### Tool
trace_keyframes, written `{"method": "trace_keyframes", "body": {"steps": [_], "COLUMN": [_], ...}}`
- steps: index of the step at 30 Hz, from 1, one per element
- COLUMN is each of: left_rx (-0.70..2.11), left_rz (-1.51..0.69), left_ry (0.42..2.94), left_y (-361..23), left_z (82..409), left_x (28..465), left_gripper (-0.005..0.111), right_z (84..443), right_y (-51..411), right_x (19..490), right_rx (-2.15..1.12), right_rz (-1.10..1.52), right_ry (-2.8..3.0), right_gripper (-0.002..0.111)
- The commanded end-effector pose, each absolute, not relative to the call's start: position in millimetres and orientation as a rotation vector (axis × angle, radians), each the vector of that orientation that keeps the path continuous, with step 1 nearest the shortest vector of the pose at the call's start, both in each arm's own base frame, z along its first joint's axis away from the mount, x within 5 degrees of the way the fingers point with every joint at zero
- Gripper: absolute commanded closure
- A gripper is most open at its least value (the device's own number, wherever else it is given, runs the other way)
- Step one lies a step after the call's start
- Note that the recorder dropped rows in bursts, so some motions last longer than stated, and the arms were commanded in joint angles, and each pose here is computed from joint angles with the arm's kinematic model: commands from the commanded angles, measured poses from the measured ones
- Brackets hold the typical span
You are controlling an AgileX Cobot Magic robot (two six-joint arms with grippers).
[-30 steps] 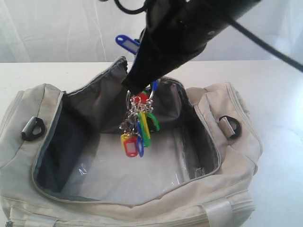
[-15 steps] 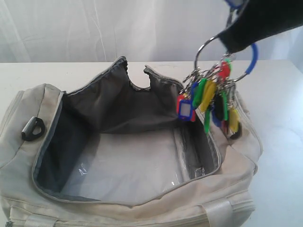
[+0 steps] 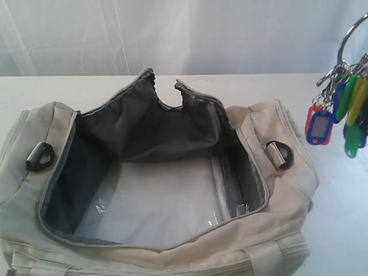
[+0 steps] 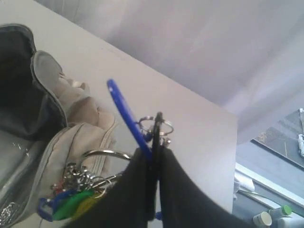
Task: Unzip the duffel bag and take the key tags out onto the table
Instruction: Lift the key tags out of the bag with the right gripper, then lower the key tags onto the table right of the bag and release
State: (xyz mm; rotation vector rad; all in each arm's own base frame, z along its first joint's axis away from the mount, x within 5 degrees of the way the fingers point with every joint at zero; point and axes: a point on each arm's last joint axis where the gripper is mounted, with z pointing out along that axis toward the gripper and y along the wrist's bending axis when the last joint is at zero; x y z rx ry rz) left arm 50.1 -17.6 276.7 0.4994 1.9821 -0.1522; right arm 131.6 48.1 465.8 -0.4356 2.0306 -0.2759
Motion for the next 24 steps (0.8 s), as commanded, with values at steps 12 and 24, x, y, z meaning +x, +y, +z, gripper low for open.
{"method": "trace_keyframes", "body": {"steps": [12, 24], "left_rx": [0.499, 0.499], "left_rz": [-0.165, -0.164], "left_ry": [1.994, 1.997], "left_y": [-17.8, -17.7], "left_z": [274.0, 273.7], "left_x": [48.9, 48.8], "left_gripper": [0.107, 0.107], "right_z": [417.8, 362.7], "right_y": [26.7, -4.0], "right_x": [146.6, 207.4], "right_rx": [-0.334, -0.281], "right_rz": [-0.462, -0.343], "right_ry": [2.207, 2.643], "right_gripper": [0.108, 0.108]}}
